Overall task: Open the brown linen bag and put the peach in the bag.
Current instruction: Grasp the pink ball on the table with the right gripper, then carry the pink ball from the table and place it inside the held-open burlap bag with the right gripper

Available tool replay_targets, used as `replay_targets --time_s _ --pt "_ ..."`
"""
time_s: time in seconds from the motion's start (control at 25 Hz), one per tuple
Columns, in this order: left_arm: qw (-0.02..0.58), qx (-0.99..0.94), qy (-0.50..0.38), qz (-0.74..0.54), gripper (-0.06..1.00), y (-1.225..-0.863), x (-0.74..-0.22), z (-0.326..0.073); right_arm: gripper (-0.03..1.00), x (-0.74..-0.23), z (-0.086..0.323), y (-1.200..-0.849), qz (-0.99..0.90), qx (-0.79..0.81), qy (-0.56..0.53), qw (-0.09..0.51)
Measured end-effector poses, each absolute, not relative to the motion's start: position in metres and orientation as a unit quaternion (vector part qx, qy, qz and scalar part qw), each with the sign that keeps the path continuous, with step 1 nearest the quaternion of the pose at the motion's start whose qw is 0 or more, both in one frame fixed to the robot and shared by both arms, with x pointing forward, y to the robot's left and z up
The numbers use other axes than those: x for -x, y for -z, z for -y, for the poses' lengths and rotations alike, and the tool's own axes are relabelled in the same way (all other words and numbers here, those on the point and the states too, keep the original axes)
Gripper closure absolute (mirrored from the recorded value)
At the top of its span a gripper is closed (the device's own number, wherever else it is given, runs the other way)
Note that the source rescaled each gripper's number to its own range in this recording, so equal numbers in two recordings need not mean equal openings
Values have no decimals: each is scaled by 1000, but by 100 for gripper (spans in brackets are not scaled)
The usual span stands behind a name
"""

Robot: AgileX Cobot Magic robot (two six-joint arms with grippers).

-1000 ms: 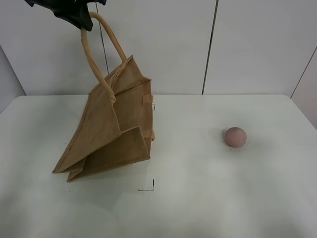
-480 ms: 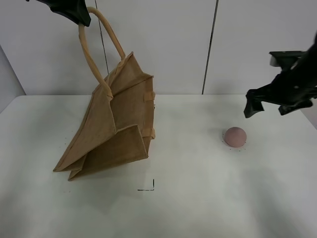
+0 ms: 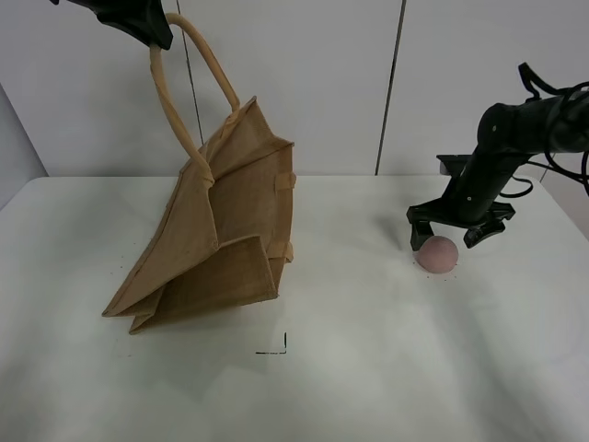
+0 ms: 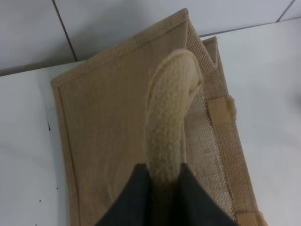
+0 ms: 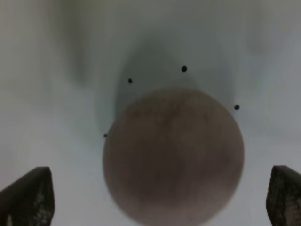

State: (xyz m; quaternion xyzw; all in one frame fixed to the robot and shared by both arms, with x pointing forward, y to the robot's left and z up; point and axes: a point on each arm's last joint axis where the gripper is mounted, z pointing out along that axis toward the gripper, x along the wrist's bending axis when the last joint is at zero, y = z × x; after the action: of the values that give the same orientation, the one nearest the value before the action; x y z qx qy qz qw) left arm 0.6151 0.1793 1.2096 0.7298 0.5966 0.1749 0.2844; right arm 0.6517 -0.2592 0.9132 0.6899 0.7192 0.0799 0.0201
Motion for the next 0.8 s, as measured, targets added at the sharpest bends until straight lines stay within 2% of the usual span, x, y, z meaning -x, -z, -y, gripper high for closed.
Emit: replay_targets --time_s 0.2,0.24,0.32,0.36,0.44,0.52,0.56,0.68,0.8 --pt "286 -730 -173 -596 94 -1210 -615 -179 -3 -655 260 -893 -720 -690 -73 20" --pt "286 -730 -173 -596 94 -1210 -615 -179 1 -656 260 -892 -719 -690 -75 24" --pt "286 -730 -173 -596 94 -1210 -615 -179 18 -657 260 -892 -717 -692 -79 28" --pt "286 -730 -173 -596 94 -1210 -615 -179 33 -657 260 -892 -717 -692 -79 28" --pt "286 -730 -172 -596 94 -1210 -615 -179 72 -657 260 -893 -717 -692 -77 26" --pt "287 -730 -172 -596 94 -1210 -615 -179 92 -659 260 -898 -718 -691 -76 24" --pt "287 -730 -172 -596 94 -1210 -615 -179 96 -661 259 -902 -720 -689 -76 23" --pt "288 -729 -173 -596 94 -1211 -614 -179 97 -666 256 -921 -729 -679 -81 4" --pt "292 -728 -175 -595 94 -1215 -611 -180 97 -675 246 -960 -734 -665 -137 -12"
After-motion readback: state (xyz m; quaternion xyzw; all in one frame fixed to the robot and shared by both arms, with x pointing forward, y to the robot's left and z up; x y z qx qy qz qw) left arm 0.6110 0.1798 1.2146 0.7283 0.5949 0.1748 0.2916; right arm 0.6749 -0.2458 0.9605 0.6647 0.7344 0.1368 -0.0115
